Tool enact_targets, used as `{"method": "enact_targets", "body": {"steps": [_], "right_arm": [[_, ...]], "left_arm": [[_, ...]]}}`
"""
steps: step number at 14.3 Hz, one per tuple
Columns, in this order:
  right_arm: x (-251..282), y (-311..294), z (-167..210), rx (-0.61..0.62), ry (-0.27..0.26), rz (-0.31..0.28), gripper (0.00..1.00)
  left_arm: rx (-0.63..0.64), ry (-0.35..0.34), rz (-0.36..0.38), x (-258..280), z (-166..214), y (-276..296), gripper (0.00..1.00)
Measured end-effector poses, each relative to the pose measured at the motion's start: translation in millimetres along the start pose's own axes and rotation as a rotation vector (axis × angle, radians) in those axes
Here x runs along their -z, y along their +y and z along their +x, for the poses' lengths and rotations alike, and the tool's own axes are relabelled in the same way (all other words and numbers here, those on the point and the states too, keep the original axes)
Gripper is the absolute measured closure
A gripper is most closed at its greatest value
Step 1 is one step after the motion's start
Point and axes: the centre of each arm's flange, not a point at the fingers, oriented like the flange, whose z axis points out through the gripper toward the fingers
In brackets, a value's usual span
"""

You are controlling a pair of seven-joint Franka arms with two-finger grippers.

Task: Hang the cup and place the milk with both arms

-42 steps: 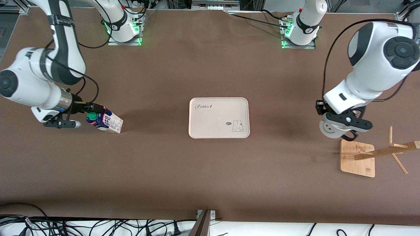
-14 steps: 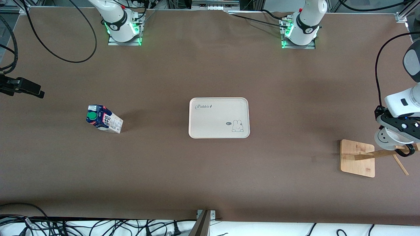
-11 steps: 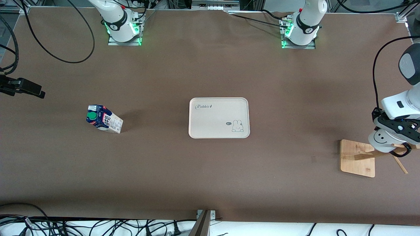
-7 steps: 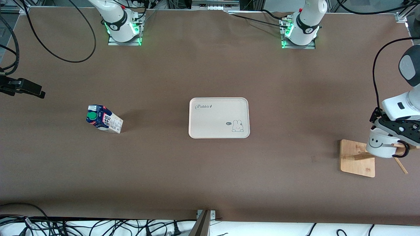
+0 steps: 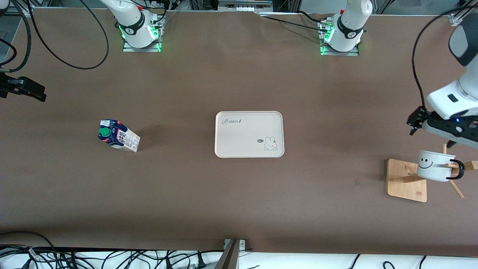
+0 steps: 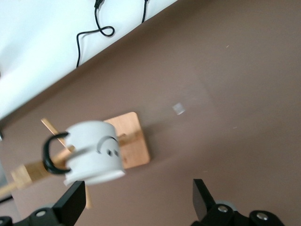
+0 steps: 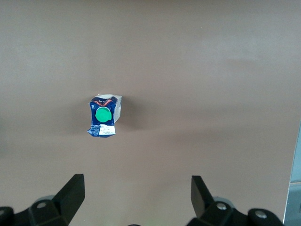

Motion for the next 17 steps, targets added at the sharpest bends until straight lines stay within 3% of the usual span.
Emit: {"method": "enact_targets", "body": {"steps": [2,4,7,10,17], "right_arm": [[0,5,0,-0.012,0.001,0.045,0.00],[-1,15,7,-0.031,0.038,0.071,0.00],[-11,18,17,-0.039,0.047,0.092,0.00],[-16,18,18,-0.012,0.039,0.092,0.00],[-22,30,20,0.039,0.032,0.060,0.00]], "left_arm": [[0.155,-0.049,-0.021,33,-7,37,0.00],[0.293,-0.102,-0.084,51,-20,61,0.00],[0.411,-0.161,-0.158,42,-32,67,0.00],[0.475,-0.204,-0.224,19,-44,55,0.00],[0.489,-0.206,-0.227,17,-46,49,0.00]]}}
